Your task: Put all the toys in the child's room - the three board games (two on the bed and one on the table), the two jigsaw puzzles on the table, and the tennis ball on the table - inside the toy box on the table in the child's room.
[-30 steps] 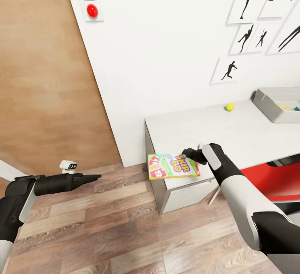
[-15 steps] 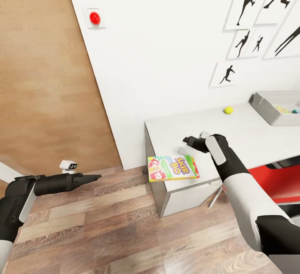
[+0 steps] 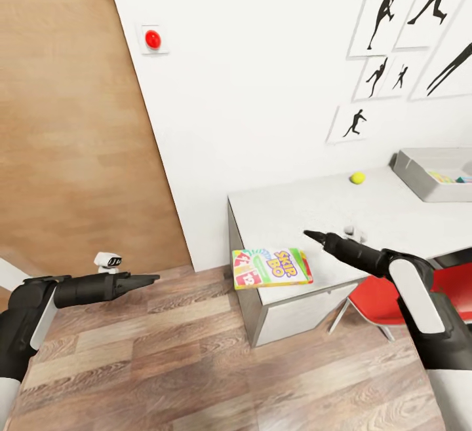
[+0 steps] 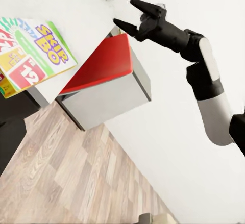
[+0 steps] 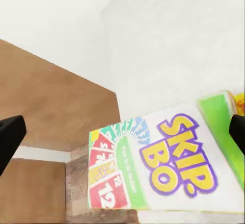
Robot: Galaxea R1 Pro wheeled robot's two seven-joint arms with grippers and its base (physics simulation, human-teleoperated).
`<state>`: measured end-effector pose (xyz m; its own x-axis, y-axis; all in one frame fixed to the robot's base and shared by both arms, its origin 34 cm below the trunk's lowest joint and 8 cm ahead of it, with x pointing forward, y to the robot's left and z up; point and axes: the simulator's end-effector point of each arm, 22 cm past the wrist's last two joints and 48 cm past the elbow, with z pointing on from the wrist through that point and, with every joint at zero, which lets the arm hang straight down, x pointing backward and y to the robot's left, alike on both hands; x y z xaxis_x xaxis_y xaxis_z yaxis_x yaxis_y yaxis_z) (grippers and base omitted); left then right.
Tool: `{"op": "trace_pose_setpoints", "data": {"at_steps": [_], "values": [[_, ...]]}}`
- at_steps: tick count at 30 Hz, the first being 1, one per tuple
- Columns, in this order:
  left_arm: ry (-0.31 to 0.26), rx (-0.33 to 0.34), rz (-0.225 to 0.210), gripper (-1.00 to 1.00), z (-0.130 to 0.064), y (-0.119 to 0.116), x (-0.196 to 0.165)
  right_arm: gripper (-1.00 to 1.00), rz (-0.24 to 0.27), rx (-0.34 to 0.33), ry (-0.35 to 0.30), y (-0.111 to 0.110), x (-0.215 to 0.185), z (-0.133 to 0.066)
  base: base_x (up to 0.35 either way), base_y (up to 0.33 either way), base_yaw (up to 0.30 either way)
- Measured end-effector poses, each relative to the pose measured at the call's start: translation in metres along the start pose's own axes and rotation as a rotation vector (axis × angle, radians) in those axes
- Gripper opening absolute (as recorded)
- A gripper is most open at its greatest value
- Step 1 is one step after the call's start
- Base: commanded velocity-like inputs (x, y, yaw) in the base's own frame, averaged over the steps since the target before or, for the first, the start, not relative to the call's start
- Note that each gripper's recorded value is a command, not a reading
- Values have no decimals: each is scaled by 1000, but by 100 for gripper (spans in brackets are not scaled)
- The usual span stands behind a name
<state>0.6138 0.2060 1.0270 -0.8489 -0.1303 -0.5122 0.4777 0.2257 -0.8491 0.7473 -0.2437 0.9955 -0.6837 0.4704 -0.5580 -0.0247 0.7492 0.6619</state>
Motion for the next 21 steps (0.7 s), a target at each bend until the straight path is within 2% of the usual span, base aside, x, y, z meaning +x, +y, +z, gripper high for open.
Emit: {"op": "trace_pose_setpoints", "data": {"at_steps": [1,3,6,7,9,12,16,21], "values": [[-1,0,2,100,0,-1,-1,100,14,-32,3,2,7,-5,0,0,0],[-2,-1,5,100,-1,-2,-2,100,68,-160,-12,9,25,-27,0,0,0],[-4,-1,10,100,-2,-4,-3,100,115,-329,-79,17,39,-61,0,0,0],[-5,-1,12,100,-2,-5,-3,100,121,-363,-94,19,42,-69,0,0,0],[-6,0,18,100,-2,-6,-4,100,130,-484,-158,25,51,-101,0,0,0],[-7,1,21,100,-3,-8,-5,100,120,-591,-225,31,53,-136,0,0,0],[-10,0,21,100,-4,-9,-6,100,98,-633,-255,34,52,-153,0,0,0],[-12,0,27,100,-5,-12,-7,100,57,-616,-237,31,60,-154,0,0,0]]}}
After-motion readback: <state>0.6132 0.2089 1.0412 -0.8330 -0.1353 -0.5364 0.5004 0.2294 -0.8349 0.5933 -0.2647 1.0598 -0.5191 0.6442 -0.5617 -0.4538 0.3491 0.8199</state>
